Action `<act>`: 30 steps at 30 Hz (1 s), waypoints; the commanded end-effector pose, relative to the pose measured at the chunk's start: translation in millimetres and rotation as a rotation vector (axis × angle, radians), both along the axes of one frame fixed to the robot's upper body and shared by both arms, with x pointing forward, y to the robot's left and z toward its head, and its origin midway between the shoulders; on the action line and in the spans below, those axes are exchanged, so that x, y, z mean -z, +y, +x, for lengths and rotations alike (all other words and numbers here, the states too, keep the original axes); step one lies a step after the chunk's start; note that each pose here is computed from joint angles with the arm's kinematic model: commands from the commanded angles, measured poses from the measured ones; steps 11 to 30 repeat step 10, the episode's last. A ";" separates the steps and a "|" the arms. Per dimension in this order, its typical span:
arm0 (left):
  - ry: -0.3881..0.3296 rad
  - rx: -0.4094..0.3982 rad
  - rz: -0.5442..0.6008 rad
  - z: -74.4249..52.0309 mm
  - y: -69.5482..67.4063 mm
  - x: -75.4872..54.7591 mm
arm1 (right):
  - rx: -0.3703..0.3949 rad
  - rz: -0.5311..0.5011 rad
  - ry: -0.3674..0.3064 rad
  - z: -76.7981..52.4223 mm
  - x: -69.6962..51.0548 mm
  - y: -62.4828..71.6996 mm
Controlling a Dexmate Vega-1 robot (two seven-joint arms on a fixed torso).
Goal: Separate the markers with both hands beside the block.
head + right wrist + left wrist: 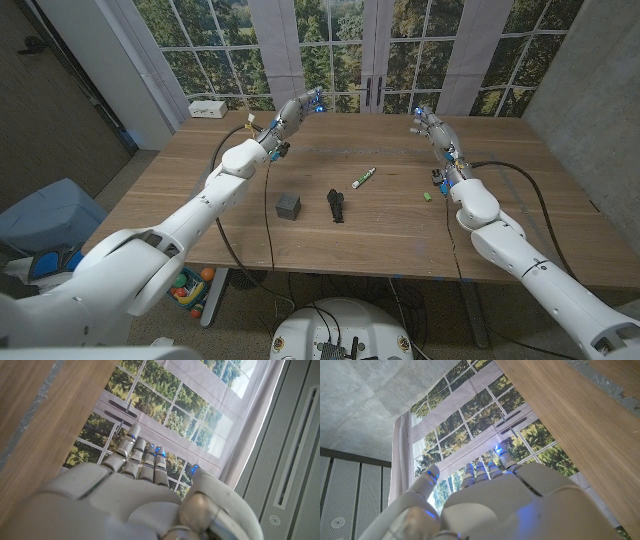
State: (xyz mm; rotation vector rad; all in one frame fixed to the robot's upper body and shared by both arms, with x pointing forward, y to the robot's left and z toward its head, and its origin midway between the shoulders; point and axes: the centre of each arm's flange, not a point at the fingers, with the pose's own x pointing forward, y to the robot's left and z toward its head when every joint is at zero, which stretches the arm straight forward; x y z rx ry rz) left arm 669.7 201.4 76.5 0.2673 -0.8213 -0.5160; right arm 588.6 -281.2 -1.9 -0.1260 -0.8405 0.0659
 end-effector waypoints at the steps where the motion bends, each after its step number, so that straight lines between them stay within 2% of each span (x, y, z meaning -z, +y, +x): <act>1: 0.041 -0.003 -0.155 6.2 43.7 15.9 | -0.017 0.121 -0.035 -6.2 4.0 -4.3; 6: 0.070 -0.038 -0.239 13.0 65.4 23.1 | 0.051 0.123 -0.029 -12.6 5.4 -8.8; 10: 0.098 -0.082 -0.312 20.4 87.2 29.4 | 0.071 0.109 -0.031 -17.7 7.7 -6.9; 30: 0.098 -0.082 -0.312 20.4 87.2 29.4 | 0.071 0.109 -0.031 -17.7 7.7 -6.9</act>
